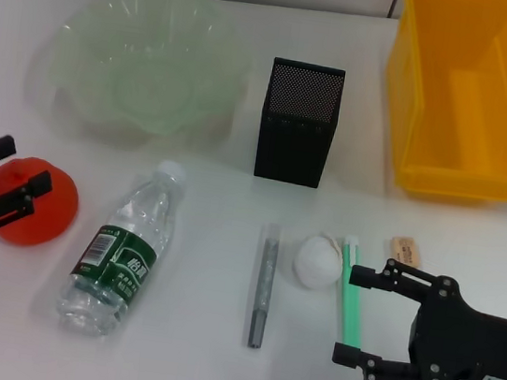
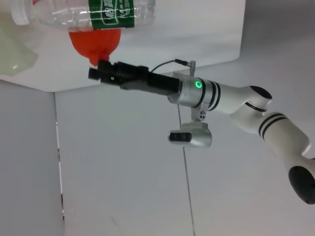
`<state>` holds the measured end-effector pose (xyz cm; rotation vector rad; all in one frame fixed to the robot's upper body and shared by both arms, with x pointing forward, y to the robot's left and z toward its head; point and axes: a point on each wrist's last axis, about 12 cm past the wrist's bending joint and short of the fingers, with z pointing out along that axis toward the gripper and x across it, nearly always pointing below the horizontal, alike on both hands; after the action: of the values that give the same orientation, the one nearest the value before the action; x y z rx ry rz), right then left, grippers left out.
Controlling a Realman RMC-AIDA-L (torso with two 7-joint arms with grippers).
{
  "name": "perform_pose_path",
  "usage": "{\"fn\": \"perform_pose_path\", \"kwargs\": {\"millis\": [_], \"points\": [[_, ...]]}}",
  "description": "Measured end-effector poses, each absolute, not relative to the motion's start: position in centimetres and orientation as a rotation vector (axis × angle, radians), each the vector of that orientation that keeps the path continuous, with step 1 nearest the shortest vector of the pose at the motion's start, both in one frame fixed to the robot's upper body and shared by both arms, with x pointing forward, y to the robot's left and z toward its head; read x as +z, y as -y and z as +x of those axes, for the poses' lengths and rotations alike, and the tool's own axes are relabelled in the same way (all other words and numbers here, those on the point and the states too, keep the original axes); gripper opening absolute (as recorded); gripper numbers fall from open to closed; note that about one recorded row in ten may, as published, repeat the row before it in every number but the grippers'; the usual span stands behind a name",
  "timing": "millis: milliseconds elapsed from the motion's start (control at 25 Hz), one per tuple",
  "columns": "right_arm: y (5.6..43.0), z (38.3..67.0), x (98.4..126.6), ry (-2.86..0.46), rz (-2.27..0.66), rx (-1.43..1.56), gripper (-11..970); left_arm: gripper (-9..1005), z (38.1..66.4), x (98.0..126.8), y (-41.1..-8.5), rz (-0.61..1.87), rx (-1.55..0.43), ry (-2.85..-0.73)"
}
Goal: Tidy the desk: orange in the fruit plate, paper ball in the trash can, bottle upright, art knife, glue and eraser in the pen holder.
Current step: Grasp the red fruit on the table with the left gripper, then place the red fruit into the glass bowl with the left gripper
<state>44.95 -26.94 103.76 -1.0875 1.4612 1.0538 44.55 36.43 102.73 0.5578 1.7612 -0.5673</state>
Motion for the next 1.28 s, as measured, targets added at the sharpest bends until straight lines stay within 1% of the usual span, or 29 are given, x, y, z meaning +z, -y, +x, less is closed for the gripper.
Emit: {"fn": "perform_pose_path", "kwargs": {"millis": [40,200,360,480,520,560,600,640,720,760,800,840,880,920,960,1000,1040,1160,1200,1280], "points": [[26.9,45.0,103.8,-1.461,-1.087,1.054,827,695,44.7,102.4,-36.5,0.551,-0.559,-1.787],[27.0,45.0,103.7,-1.466,-1.084,1.050,827,613,44.8,102.0,-36.4,0.555,-0.567,-1.832],[27.0,44.9,103.6,-1.469,-1.079,1.048,826,530,44.9,102.1,-36.5,0.560,-0.562,-1.833],[27.1,44.8,103.6,-1.470,-1.077,1.049,826,469,45.0,102.4,-36.4,0.568,-0.575,-1.811],[27.1,44.8,103.6,-1.472,-1.074,1.050,826,448,45.2,103.2,-36.1,0.581,-0.605,-1.759],[27.1,44.8,103.6,-1.472,-1.074,1.050,826,412,45.2,103.2,-36.1,0.581,-0.605,-1.759],[27.1,44.8,103.6,-1.472,-1.074,1.050,826,377,45.8,104.2,-35.8,0.580,-0.635,-1.693],[27.1,44.8,103.6,-1.472,-1.074,1.050,826,341,45.8,104.2,-35.8,0.580,-0.635,-1.693],[27.1,44.8,103.7,-1.469,-1.071,1.051,826,270,47.0,105.2,-35.4,0.573,-0.661,-1.632],[27.1,44.8,103.7,-1.467,-1.069,1.051,826,260,47.9,105.9,-35.0,0.569,-0.677,-1.603],[27.1,44.9,103.8,-1.465,-1.065,1.049,826,250,49.8,107.0,-34.1,0.573,-0.695,-1.563],[27.1,44.9,103.8,-1.465,-1.065,1.049,826,239,49.8,107.0,-34.1,0.573,-0.695,-1.563],[27.1,44.9,103.8,-1.465,-1.063,1.049,826,229,50.8,107.5,-33.7,0.576,-0.697,-1.544],[27.2,45.0,103.9,-1.461,-1.051,1.042,826,219,53.3,108.4,-32.4,0.564,-0.689,-1.516],[27.2,45.0,103.9,-1.461,-1.051,1.042,826,212,53.3,108.4,-32.4,0.564,-0.689,-1.516],[27.2,45.2,104.0,-1.456,-1.020,1.038,826,205,55.6,108.8,-31.0,0.537,-0.677,-1.523],[27.2,45.2,104.0,-1.456,-1.020,1.038,826,198,55.6,108.8,-31.0,0.537,-0.677,-1.523],[27.5,45.4,104.3,-1.480,-0.946,1.064,826,177,58.5,108.9,-28.9,0.514,-0.651,-1.571],[27.6,45.5,104.4,-1.490,-0.929,1.076,826,192,59.7,108.7,-27.7,0.513,-0.628,-1.606],[27.8,45.8,104.8,-1.526,-0.901,1.107,825,220,60.1,108.6,-27.2,0.513,-0.616,-1.620]]}}
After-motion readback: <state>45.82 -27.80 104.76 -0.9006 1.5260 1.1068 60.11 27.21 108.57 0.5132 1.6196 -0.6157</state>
